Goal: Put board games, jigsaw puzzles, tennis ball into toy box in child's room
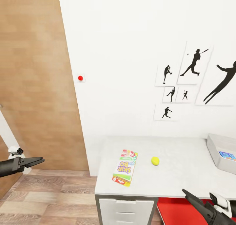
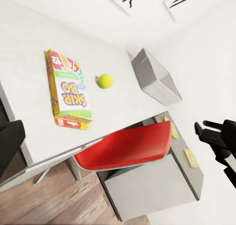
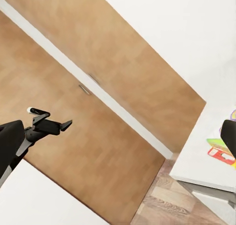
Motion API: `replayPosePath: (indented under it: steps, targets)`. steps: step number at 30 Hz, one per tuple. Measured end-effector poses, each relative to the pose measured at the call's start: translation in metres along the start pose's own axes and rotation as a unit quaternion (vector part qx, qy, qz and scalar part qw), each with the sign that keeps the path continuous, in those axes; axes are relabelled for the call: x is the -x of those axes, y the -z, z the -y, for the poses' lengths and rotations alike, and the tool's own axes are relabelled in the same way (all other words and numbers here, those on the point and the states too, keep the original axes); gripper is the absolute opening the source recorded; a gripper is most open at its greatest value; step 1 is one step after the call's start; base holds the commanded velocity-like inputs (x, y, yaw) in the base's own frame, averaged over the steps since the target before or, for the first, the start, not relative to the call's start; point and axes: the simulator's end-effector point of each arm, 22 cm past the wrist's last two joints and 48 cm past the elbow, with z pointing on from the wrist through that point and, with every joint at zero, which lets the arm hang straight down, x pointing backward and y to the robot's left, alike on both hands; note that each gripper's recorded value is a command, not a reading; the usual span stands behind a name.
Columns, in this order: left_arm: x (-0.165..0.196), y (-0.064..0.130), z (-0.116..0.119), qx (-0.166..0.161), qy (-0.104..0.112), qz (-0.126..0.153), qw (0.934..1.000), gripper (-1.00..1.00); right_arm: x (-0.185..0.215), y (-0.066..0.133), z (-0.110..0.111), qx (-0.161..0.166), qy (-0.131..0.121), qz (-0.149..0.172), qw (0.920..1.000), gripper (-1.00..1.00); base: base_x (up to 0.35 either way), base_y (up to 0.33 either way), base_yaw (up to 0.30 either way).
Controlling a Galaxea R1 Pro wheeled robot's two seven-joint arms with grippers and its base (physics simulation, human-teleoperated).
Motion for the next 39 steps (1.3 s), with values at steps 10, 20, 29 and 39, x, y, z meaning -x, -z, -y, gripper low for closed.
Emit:
replayPosePath:
  steps: [10, 20, 29, 39]
  targets:
    - [-0.0001, 0.0002, 0.0002, 0.0, 0.0, 0.0, 1.0, 1.0, -0.0037, -0.0025, 0.0023, -0.006, -0.004, -0.004, 1.0, 1.0, 0.065, 0.283, 0.0]
    - [-0.0001, 0.0003, 0.0004, 0.0, 0.0, 0.0, 1.0, 1.0, -0.0039, -0.0025, 0.0026, -0.007, -0.005, -0.005, 1.0, 1.0, 0.231, 0.219, 0.0]
    - [0.0001, 0.0002, 0.0005, 0.0, 0.0, 0.0, 1.0, 1.0, -0.0036, -0.0028, 0.0027, -0.007, -0.006, -0.005, 0.9999, 1.0, 0.256, 0.046, 0.0]
    - [0.0, 0.0001, 0.0001, 0.0, 0.0, 0.0, 1.0, 1.0, -0.0037, -0.003, 0.0034, -0.007, -0.006, -0.006, 0.9999, 1.0, 0.066, 0.005, 0.0]
